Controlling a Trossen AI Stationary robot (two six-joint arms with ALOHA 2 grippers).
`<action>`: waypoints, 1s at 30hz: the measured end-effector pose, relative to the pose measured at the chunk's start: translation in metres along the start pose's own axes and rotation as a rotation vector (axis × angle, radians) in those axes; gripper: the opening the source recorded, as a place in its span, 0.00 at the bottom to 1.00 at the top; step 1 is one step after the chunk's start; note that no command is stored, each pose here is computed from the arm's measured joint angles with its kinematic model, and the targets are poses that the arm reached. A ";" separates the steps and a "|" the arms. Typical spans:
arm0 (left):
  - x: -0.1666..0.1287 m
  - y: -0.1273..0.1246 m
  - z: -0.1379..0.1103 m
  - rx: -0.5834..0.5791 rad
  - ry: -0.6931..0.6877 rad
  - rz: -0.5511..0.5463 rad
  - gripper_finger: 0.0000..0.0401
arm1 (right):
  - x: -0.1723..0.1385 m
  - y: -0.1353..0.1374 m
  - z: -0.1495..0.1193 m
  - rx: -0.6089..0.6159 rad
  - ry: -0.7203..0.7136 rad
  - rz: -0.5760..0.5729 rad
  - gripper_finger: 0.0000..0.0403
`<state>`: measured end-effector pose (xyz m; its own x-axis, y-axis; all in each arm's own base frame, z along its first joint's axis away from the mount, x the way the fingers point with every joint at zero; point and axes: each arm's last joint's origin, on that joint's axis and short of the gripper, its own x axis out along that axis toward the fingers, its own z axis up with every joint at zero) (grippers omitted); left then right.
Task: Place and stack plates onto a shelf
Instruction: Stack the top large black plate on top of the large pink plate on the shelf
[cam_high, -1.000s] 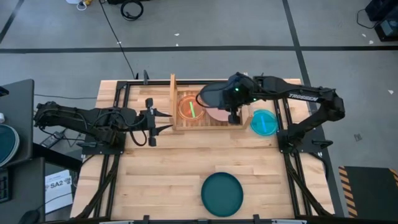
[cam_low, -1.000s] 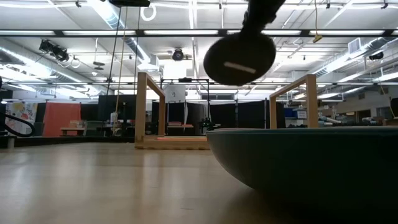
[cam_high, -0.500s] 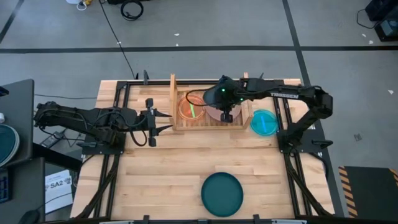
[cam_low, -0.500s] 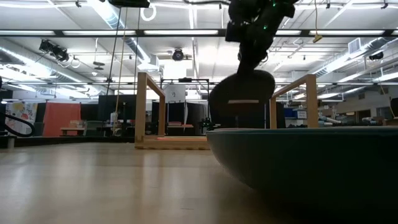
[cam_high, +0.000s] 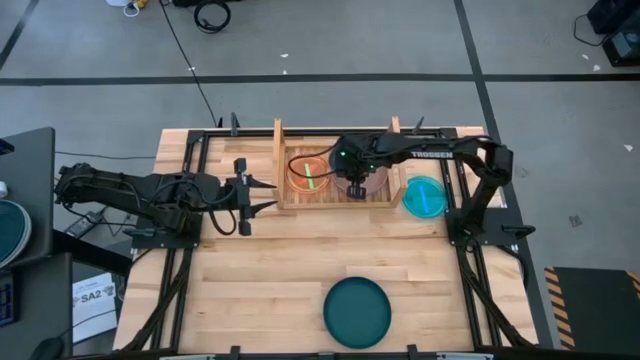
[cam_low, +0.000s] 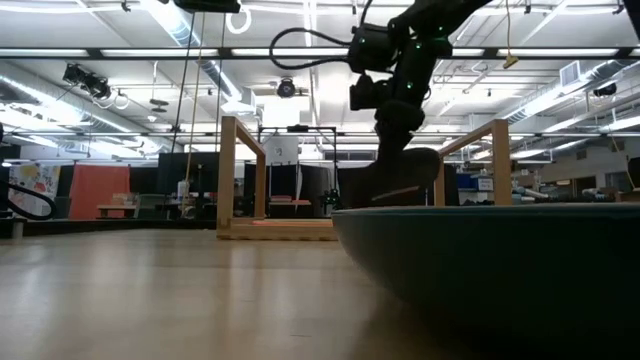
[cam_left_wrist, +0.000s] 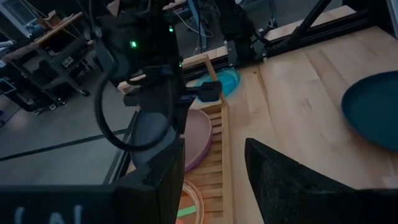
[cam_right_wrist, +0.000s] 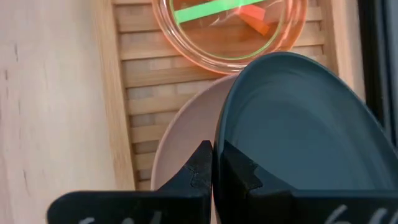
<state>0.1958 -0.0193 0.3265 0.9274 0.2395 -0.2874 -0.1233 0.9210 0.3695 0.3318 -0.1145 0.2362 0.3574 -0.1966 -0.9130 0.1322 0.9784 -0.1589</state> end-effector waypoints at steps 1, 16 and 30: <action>0.000 0.000 0.000 0.000 0.001 0.000 0.43 | 0.002 0.000 0.000 -0.002 0.004 -0.001 0.05; 0.000 0.000 -0.001 0.004 0.010 -0.003 0.43 | 0.005 0.001 0.000 -0.004 0.020 -0.009 0.10; 0.000 0.000 -0.001 0.003 0.009 -0.002 0.43 | 0.005 0.004 0.000 -0.002 -0.004 0.101 0.21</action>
<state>0.1955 -0.0192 0.3256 0.9244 0.2401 -0.2964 -0.1199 0.9205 0.3719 0.3343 -0.1115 0.2314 0.3723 -0.0971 -0.9230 0.0937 0.9934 -0.0667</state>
